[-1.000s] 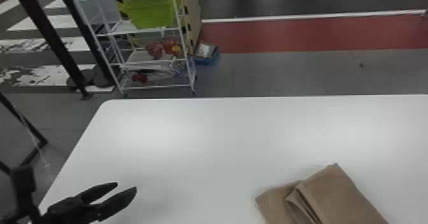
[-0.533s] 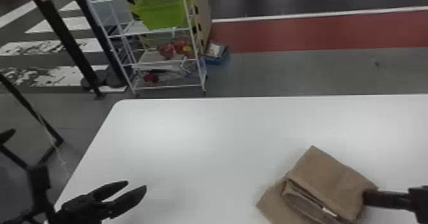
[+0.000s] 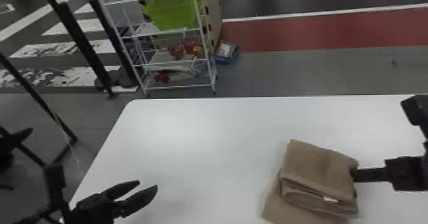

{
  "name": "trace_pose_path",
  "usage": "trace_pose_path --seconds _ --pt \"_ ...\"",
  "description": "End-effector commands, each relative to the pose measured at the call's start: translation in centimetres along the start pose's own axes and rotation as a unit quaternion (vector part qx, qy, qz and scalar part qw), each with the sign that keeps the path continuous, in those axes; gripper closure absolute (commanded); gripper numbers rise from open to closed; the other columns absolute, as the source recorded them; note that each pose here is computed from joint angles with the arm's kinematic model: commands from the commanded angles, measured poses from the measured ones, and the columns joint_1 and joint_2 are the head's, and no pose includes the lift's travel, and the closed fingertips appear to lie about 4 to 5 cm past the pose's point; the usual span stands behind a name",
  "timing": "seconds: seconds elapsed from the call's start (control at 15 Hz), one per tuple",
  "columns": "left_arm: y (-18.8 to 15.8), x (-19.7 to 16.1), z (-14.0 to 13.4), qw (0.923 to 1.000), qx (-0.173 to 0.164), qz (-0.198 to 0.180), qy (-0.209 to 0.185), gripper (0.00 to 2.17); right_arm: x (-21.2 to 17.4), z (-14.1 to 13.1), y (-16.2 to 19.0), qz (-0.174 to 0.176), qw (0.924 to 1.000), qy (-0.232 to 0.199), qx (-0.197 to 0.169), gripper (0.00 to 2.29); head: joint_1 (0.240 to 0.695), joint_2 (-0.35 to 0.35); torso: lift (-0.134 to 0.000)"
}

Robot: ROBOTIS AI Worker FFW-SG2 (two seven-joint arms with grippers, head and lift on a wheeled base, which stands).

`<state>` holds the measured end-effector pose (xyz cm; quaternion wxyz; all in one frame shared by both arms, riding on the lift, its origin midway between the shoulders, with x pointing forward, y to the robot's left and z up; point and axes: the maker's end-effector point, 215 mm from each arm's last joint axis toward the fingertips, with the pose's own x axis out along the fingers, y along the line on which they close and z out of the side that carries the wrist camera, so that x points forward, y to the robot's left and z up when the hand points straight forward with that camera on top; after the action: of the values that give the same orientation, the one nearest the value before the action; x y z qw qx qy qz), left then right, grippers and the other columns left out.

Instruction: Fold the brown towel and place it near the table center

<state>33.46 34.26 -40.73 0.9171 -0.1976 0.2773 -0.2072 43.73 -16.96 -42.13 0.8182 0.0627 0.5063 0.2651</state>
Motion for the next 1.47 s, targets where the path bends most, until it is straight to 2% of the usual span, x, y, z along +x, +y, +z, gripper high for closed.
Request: trace_pose_path --seconds 0.0,0.4,0.53,0.6,0.67,0.73,0.8,0.87,0.93,1.0,1.07,1.2,1.27,1.33,1.4 --pt "-0.4 0.0 -0.1 1.0000 -0.002 -0.005 -0.001 0.04 0.7 1.2 0.2 0.007 1.0000 0.002 0.004 2.22 0.695 0.251 -0.122" --pt "-1.1 -0.4 -0.3 0.9999 0.000 -0.014 -0.002 0.04 0.8 3.6 1.4 0.022 0.9995 -0.015 -0.015 2.22 0.695 0.255 -0.122" --pt "-1.1 -0.5 -0.3 0.9999 -0.001 -0.015 -0.003 0.04 0.7 3.0 1.3 0.019 0.9997 -0.016 -0.008 2.22 0.695 0.260 -0.122" --pt "-1.1 -0.8 -0.1 0.9999 -0.001 -0.014 -0.006 0.04 -0.4 2.6 1.1 0.005 0.9995 -0.027 -0.017 2.20 0.695 0.262 -0.122" --pt "-0.9 -1.2 0.1 0.9998 -0.004 -0.015 -0.011 0.04 -2.1 1.9 0.8 -0.019 0.9984 -0.042 -0.032 2.04 0.695 0.263 -0.122" --pt "-0.8 -1.4 0.2 0.9998 -0.004 -0.013 -0.013 0.04 -3.5 0.7 -0.1 -0.046 0.9965 -0.045 -0.054 1.70 0.695 0.260 -0.122" --pt "-0.7 -1.5 0.3 0.9998 -0.005 -0.012 -0.015 0.04 -4.8 -0.1 -1.2 -0.071 0.9932 -0.043 -0.082 1.10 0.695 0.256 -0.122" --pt "-0.7 -1.6 0.2 0.9998 -0.005 -0.014 -0.015 0.04 -6.2 -0.9 -1.9 -0.094 0.9877 -0.042 -0.117 0.34 0.695 0.238 -0.122" --pt "-0.7 -1.7 0.3 0.9998 -0.004 -0.013 -0.015 0.04 -7.9 -0.6 -2.3 -0.112 0.9805 -0.051 -0.153 0.10 0.695 0.238 -0.122" --pt "-0.9 -1.6 0.4 0.9998 -0.003 -0.014 -0.016 0.04 -9.4 0.3 -1.7 -0.124 0.9706 -0.067 -0.195 0.06 0.695 0.208 -0.122" --pt "-0.9 -1.6 0.4 0.9998 -0.002 -0.014 -0.015 0.04 -10.9 1.5 -0.3 -0.128 0.9531 -0.084 -0.261 0.06 0.695 0.194 -0.122" --pt "-1.0 -1.6 0.4 0.9998 -0.001 -0.015 -0.015 0.04 -10.6 2.7 3.0 -0.133 0.9047 -0.079 -0.397 0.07 0.695 0.182 -0.122" --pt "-0.9 -1.6 0.4 0.9998 -0.002 -0.015 -0.016 0.04 -9.9 2.9 4.6 -0.141 0.8815 -0.065 -0.446 0.07 0.695 0.188 -0.122" --pt "-0.8 -1.7 0.4 0.9998 -0.002 -0.014 -0.016 0.04 -9.2 2.4 5.4 -0.150 0.8663 -0.044 -0.474 0.07 0.695 0.218 -0.122" --pt "-0.6 -1.9 0.5 0.9998 -0.003 -0.012 -0.018 0.04 -8.0 1.3 6.3 -0.153 0.8477 -0.017 -0.508 0.07 0.695 0.240 -0.122"
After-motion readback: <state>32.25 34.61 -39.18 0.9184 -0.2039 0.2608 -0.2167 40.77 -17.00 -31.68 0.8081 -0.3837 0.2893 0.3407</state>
